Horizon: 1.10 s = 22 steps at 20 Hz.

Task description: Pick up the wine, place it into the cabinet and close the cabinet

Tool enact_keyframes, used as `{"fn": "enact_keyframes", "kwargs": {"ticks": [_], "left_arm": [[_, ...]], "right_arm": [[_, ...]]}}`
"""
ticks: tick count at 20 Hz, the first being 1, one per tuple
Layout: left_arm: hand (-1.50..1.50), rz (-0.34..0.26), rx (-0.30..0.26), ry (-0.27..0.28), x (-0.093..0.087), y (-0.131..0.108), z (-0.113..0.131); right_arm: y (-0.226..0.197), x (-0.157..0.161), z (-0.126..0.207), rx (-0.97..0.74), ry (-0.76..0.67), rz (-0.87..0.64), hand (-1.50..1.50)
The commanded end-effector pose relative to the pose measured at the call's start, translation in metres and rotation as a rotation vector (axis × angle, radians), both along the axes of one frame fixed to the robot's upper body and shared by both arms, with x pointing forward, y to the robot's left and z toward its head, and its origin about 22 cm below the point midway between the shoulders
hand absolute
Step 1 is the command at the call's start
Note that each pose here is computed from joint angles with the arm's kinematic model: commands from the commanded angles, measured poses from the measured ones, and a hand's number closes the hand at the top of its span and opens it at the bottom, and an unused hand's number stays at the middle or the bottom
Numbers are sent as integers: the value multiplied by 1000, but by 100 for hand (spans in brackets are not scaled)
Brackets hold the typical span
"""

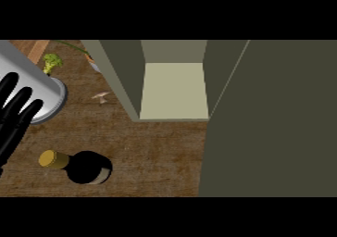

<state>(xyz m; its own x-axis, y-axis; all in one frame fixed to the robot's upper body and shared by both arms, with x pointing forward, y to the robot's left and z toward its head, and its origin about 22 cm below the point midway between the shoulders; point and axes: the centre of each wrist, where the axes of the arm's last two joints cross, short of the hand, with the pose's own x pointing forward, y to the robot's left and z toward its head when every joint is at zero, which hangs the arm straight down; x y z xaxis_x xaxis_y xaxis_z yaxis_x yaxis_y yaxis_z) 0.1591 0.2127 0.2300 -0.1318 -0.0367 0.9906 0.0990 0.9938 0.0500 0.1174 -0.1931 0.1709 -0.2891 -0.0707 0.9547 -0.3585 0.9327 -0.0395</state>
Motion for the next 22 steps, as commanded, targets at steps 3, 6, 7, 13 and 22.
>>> {"fn": "enact_keyframes", "kwargs": {"ticks": [3,6,7,13,22], "left_arm": [[-150,-41,-32,-18,-7,34,-6],[-150,-60,-51,14,1,36,-20],[-150,-52,-35,23,0,39,-27],[-150,-35,-40,79,8,64,-62],[-150,-59,10,134,19,95,-112]], "right_arm": [[-9,-39,34,41,-79,-11,-150],[-12,-36,33,40,-94,18,-150],[-6,-37,35,39,-72,-3,-150],[-6,-37,38,57,-91,10,-150],[-9,-44,44,49,-91,7,-150]]}}
